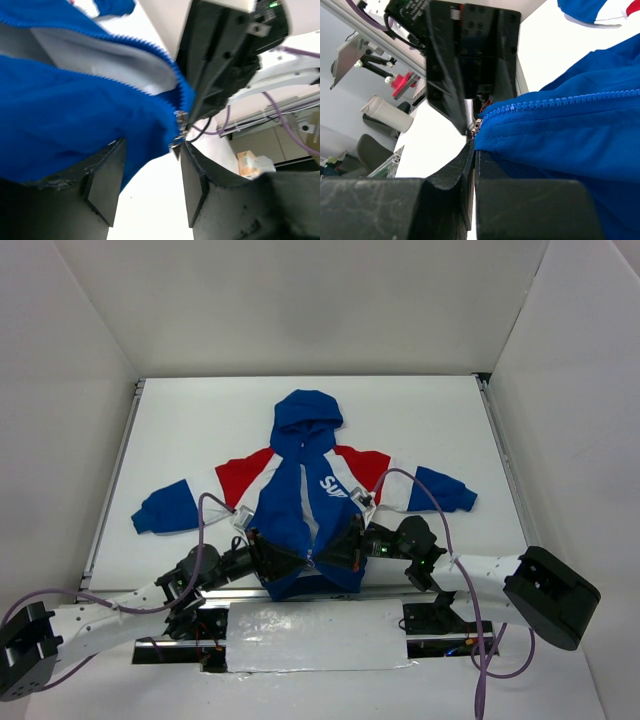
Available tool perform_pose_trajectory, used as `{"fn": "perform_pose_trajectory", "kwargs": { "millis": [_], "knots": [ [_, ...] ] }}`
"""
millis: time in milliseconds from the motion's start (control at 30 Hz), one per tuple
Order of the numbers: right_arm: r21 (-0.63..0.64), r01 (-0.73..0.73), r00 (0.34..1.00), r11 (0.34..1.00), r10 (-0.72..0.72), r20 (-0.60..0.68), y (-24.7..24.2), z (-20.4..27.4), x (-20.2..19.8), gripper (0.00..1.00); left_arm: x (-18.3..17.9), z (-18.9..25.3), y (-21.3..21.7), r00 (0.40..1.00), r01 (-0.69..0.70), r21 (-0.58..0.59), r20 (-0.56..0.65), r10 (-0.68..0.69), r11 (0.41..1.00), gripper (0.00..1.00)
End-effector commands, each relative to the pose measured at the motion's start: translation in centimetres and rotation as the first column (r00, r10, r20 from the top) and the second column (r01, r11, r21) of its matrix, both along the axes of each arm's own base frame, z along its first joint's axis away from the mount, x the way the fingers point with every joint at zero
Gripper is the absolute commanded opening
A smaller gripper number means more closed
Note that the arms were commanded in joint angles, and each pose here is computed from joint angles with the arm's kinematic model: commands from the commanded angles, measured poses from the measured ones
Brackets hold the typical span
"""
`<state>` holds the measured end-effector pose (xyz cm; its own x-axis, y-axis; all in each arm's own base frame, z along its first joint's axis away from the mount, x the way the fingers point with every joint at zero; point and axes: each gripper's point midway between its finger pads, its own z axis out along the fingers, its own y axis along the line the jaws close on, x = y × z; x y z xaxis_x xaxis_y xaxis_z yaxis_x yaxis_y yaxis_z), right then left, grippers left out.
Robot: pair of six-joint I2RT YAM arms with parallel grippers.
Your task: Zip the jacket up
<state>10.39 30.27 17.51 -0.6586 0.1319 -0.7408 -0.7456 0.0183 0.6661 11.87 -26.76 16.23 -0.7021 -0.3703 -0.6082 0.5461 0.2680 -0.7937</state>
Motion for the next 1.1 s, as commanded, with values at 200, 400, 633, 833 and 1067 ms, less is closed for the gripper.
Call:
{"fn": "perform_pose_trajectory", "kwargs": {
  "millis": [200,400,633,833,1067],
  "knots": [
    [0.085,-0.018,0.995,0.996,0.009,0.101,0.3,3.3,0.2,0.0,0.1,1.3,-0.2,0.998,0.006,-0.038,0.07,-0.003,0.999,0.49],
    [0.085,-0.028,0.996,0.996,0.02,0.092,0.5,3.1,0.2,0.0,0.0,2.0,0.0,0.996,0.003,-0.053,0.091,0.002,0.999,0.48],
    [0.087,-0.036,0.995,0.996,0.028,0.092,0.6,3.3,0.1,0.0,0.1,2.1,0.0,0.995,0.004,-0.05,0.097,0.001,0.999,0.49],
    [0.087,-0.046,0.995,0.995,0.038,0.09,0.6,3.3,-0.1,0.0,0.2,2.1,-0.2,0.995,0.003,-0.056,0.099,0.003,0.998,0.41],
    [0.083,-0.052,0.995,0.995,0.044,0.086,0.6,3.1,-0.1,0.0,0.3,2.7,-0.4,0.994,0.006,-0.062,0.113,0.001,0.998,0.41]
  ]
}}
